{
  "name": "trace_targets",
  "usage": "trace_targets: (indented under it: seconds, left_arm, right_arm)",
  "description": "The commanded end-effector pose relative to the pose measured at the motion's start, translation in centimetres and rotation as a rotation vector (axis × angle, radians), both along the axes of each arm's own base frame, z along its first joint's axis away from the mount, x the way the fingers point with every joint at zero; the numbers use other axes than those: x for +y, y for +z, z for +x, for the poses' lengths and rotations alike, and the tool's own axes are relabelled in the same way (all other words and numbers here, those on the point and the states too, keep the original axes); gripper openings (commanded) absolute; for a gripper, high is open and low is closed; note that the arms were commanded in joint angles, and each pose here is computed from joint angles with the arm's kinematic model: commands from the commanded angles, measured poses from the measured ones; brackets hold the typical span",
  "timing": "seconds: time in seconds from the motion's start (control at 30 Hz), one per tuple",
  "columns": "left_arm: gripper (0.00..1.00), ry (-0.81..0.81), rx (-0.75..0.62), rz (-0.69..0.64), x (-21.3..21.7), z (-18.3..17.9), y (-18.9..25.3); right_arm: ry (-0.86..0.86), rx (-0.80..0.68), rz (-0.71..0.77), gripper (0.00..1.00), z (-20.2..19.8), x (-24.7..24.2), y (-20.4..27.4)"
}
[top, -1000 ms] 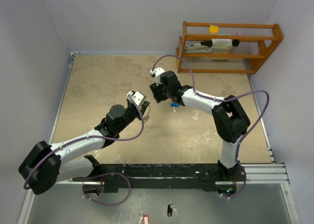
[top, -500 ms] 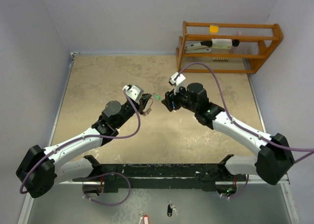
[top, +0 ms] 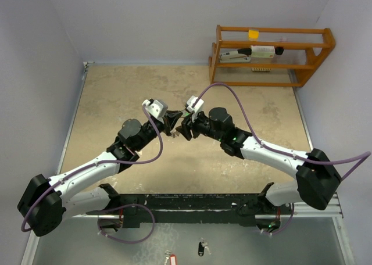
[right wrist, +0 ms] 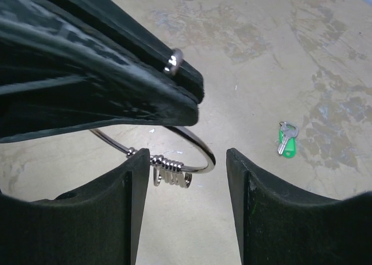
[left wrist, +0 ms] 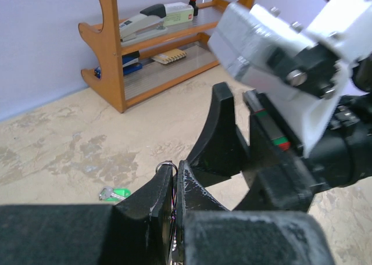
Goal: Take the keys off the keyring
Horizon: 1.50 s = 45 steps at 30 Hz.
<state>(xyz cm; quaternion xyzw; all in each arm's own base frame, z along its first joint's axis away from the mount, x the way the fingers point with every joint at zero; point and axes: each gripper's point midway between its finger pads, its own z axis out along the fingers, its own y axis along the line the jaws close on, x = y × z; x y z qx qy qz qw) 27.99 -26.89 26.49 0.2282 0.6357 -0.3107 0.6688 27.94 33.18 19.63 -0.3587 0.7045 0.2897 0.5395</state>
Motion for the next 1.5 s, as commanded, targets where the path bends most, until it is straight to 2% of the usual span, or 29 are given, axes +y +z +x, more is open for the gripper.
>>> trace_targets:
  seconds: [0.0, 0.3, 0.37, 0.47, 0.5, 0.53, 0.73, 0.93, 1.03, 1.17, 1.2, 1.3, 1.47]
  left_arm:
    - [0.0, -0.032, -0.08, -0.097, 0.0, -0.9, 4.4]
    - [0.0, -0.026, -0.055, -0.092, 0.0, -0.8, 3.5]
    - [0.0, -0.03, -0.055, -0.099, -0.1, -0.8, 3.5]
    - [0.0, -0.025, -0.057, -0.102, 0.0, -0.8, 3.7]
    - [0.0, -0.018, -0.059, -0.102, 0.1, -0.7, 3.7]
    - [0.0, -0.009, -0.057, -0.099, 0.2, -0.6, 3.7]
    - [0.0, 0.036, -0.034, -0.03, 0.7, 0.1, 3.0]
    - [0.0, -0.005, -0.019, -0.026, 0.3, -0.5, 2.7]
    - [0.09, -0.059, 0.003, 0.0, -0.3, -1.3, 2.0]
    - [0.35, -0.084, 0.045, 0.052, -0.2, -2.0, 0.5]
    - [0.44, -0.066, 0.061, 0.063, 0.1, -1.9, 0.0]
    - [0.47, -0.025, 0.09, 0.088, 1.2, -2.0, -1.3]
    - [0.4, 0.027, 0.082, 0.061, 2.8, -2.5, -1.4]
  right_arm:
    - [-0.028, -0.134, 0.085, 0.57, 1.9, 1.2, 4.7]
    - [-0.051, -0.185, 0.119, 0.49, 2.2, 0.8, 7.0]
    - [-0.043, -0.191, 0.131, 0.37, 1.9, 0.8, 7.5]
    - [-0.039, -0.196, 0.131, 0.08, 1.6, 0.5, 8.0]
    - [-0.047, -0.196, 0.126, 0.02, 1.6, 0.2, 8.0]
    - [-0.054, -0.198, 0.118, 0.0, 1.6, 0.0, 8.1]
    - [-0.163, -0.234, 0.041, 0.0, 2.1, -2.9, 8.0]
    - [-0.284, -0.299, 0.002, 0.0, 3.1, -5.5, 9.5]
    - [-0.342, -0.327, -0.029, 0.0, 3.8, -6.5, 9.9]
    - [-0.395, -0.35, -0.089, 0.0, 4.5, -7.6, 9.6]
    - [-0.405, -0.362, -0.107, 0.0, 4.6, -7.9, 9.6]
    - [-0.468, -0.421, -0.129, 0.0, 5.4, -9.1, 11.6]
    - [-0.563, -0.444, -0.16, 0.0, 6.9, -11.5, 12.8]
